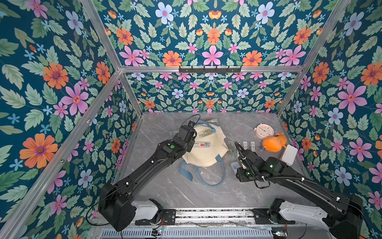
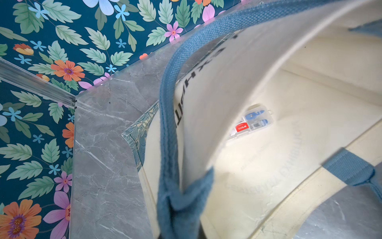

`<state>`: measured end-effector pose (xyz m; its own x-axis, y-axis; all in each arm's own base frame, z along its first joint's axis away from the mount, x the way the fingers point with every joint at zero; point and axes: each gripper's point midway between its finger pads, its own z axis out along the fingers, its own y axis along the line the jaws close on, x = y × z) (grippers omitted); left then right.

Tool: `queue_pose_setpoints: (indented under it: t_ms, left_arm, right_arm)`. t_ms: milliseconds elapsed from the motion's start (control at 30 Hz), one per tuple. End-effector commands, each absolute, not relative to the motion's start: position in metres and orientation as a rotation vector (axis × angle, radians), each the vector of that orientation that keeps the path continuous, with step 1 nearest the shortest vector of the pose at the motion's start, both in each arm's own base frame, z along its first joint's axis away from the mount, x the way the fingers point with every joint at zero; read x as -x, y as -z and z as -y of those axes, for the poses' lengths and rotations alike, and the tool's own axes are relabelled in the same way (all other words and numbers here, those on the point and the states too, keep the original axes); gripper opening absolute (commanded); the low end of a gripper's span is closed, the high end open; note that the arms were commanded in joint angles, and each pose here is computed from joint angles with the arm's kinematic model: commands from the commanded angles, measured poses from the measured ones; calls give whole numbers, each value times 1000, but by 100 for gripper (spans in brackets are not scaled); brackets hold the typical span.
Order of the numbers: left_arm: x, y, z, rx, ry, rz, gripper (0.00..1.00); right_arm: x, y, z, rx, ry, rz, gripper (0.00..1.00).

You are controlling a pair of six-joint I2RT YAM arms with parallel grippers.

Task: Take out the compass set from the canvas bag
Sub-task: Place the compass set at the center of the board.

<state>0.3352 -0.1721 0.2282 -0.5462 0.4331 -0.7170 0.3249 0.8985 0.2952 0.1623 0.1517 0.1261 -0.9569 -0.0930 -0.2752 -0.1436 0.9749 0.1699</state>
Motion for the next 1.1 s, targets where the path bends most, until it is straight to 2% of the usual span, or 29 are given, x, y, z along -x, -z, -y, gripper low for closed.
queue_pose_setpoints:
  t_ms: [0,333,733,1067]
  left_arm:
    - [-338,-232,176,-524,-134,-2177,0]
    - [-335,-238,178,-529,-104,-2163,0]
    - [-334,-242,179,-533,-87,-2154,0]
    - [-332,-245,178,-532,-84,-2145,0]
  right_arm:
    - [-151,-109,-111,-76,-104,-2930,33]
    - [-195,-86,-84,-297,25,-2893,33]
    - [-203,-39,-68,-411,60,-2944,32]
    - [-216,-33,-64,-347,122,-2998,45]
